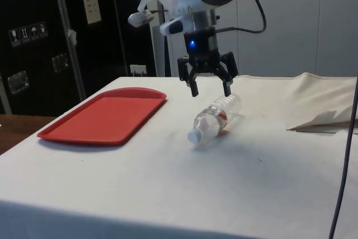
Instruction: Place the bottle upright on the tray.
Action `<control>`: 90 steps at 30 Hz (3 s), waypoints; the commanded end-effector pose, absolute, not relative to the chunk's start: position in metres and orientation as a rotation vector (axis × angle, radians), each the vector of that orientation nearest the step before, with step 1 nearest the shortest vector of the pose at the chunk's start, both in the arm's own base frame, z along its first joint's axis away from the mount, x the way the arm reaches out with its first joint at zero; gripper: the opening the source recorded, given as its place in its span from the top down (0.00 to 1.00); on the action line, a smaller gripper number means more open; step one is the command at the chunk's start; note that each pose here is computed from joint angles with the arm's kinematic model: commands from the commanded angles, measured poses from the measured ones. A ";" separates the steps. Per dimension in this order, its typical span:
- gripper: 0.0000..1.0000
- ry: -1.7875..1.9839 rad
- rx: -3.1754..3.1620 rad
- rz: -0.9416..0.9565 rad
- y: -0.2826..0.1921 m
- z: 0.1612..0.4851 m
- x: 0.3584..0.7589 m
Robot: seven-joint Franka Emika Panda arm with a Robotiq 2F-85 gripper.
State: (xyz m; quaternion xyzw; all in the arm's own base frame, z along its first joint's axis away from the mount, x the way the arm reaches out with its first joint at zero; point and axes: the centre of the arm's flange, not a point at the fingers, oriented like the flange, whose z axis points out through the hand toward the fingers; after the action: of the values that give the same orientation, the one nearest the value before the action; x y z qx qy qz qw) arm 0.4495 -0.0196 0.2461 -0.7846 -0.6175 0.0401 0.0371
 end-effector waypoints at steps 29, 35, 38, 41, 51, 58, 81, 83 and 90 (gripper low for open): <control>0.00 -1.895 -2.524 0.329 -0.018 0.246 0.460; 0.00 -1.886 -2.563 0.404 -0.019 0.246 0.464; 0.00 -1.884 -2.555 0.396 -0.018 0.247 0.463; 0.00 -1.879 -2.581 0.446 -0.019 0.246 0.465; 0.00 -1.867 -2.594 0.487 -0.018 0.247 0.467; 0.00 -1.869 -2.589 0.504 -0.013 0.245 0.466; 0.00 -1.883 -2.616 0.678 0.019 0.230 0.468; 0.00 -1.884 -2.621 0.691 0.020 0.228 0.469; 0.00 -1.888 -2.646 0.739 0.022 0.223 0.474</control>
State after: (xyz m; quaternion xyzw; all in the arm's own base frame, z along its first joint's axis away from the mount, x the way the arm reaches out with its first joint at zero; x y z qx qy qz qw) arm 0.4728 0.0214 0.2236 -0.7906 -0.5659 0.2163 -0.0894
